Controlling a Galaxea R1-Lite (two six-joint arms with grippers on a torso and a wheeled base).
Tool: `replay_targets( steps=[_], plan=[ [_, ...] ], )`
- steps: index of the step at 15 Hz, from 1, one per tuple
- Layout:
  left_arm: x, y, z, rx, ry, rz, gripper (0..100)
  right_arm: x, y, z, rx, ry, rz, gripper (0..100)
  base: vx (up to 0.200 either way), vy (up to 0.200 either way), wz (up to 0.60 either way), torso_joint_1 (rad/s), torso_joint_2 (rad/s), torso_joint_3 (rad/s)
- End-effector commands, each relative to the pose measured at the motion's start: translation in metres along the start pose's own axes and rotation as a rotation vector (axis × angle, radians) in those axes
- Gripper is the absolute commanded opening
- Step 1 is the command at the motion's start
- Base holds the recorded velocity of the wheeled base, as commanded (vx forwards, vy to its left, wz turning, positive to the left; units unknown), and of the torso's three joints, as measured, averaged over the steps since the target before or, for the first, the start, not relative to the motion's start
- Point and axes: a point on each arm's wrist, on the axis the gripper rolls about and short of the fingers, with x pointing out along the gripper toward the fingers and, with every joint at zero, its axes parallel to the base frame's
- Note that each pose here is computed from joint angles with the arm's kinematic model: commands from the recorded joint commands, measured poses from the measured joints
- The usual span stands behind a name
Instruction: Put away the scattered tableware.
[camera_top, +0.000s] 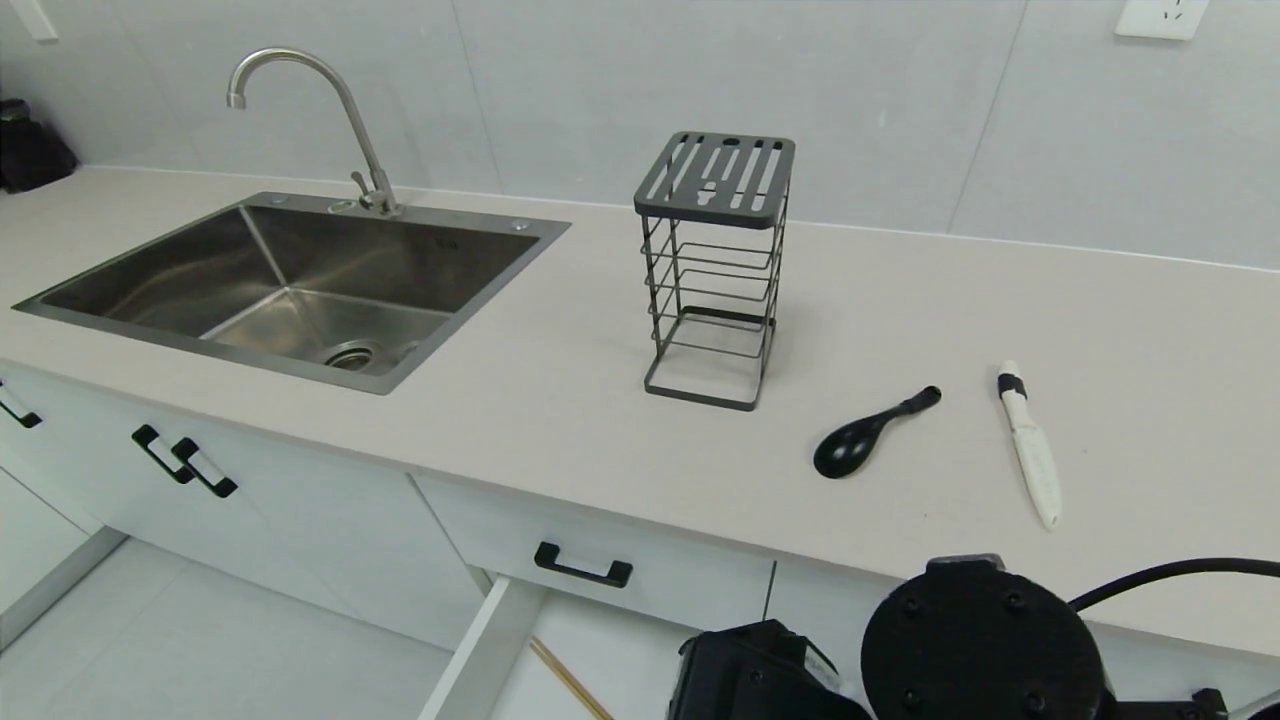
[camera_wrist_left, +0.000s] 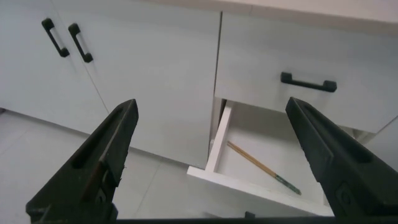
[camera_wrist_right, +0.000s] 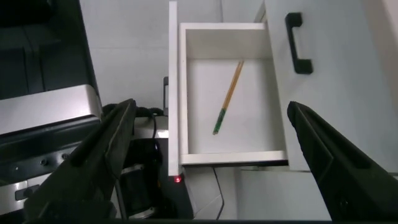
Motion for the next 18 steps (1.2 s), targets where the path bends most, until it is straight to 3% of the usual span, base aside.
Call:
replay_targets(
  steps=[1,7,10,16,18],
  plan=[
    [0.0,0.0,0.0,-0.001,-0.002,0.0,100,0.002,-0.002,0.008,0.002,-0.014,-0.004,100,0.0,0.0,0.0,0.276,-0.53,-0.246],
    [0.0,0.0,0.0,-0.001,-0.002,0.002,100,0.015,-0.017,0.01,0.028,-0.016,0.044,100,0.0,0.0,0.0,0.283,-0.53,-0.259],
    [0.0,0.0,0.0,-0.001,-0.002,0.002,100,0.024,-0.03,-0.002,0.058,0.005,0.094,100,0.0,0.0,0.0,0.297,-0.57,-0.287],
    [0.0,0.0,0.0,-0.001,-0.002,0.0,100,0.013,-0.049,-0.03,0.124,0.032,0.007,100,0.0,0.0,0.0,0.08,-0.15,-0.068],
    [0.0,0.0,0.0,-0.001,-0.002,0.0,100,0.011,-0.066,-0.034,0.15,0.038,-0.074,100,0.0,0.0,0.0,0.0,0.0,0.0]
  ],
)
